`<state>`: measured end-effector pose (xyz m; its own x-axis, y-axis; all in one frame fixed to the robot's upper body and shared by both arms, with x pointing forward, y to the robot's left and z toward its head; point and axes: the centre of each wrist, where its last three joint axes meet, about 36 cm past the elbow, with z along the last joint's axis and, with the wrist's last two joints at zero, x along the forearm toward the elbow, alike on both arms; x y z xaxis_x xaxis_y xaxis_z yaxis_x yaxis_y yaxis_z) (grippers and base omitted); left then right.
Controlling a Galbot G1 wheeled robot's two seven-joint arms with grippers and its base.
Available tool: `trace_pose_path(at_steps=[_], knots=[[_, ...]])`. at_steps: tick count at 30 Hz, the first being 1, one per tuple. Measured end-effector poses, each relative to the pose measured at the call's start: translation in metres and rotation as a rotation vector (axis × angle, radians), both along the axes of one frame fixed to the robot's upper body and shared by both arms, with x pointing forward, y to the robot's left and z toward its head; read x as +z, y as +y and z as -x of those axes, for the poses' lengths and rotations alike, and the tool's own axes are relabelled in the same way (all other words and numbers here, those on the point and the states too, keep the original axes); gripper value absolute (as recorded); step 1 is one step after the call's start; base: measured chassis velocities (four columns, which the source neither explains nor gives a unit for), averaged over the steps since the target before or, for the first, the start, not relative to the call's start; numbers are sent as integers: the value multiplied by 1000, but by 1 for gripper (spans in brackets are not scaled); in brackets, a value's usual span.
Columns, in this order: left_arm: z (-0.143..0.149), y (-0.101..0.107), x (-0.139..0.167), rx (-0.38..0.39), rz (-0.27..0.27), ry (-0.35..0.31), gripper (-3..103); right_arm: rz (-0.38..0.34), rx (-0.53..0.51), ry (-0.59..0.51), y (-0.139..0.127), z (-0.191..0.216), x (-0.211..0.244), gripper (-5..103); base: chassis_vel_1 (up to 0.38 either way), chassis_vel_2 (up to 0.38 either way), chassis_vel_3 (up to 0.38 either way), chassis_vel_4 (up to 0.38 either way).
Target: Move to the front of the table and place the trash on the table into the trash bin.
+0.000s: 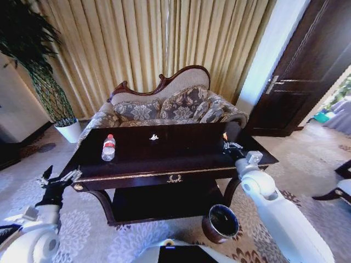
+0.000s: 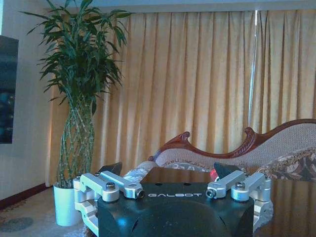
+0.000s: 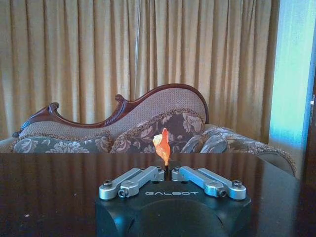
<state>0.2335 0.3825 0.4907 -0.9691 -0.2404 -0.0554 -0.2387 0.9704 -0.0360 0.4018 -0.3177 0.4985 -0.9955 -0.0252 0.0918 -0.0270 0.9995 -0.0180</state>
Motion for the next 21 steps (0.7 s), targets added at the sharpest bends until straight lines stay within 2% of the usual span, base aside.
trace_pose_path(at_steps=[21], knots=[[0,1,-4,6,6,4,100,2,1,20,0,1,-5,2,94,-100,-98,99]])
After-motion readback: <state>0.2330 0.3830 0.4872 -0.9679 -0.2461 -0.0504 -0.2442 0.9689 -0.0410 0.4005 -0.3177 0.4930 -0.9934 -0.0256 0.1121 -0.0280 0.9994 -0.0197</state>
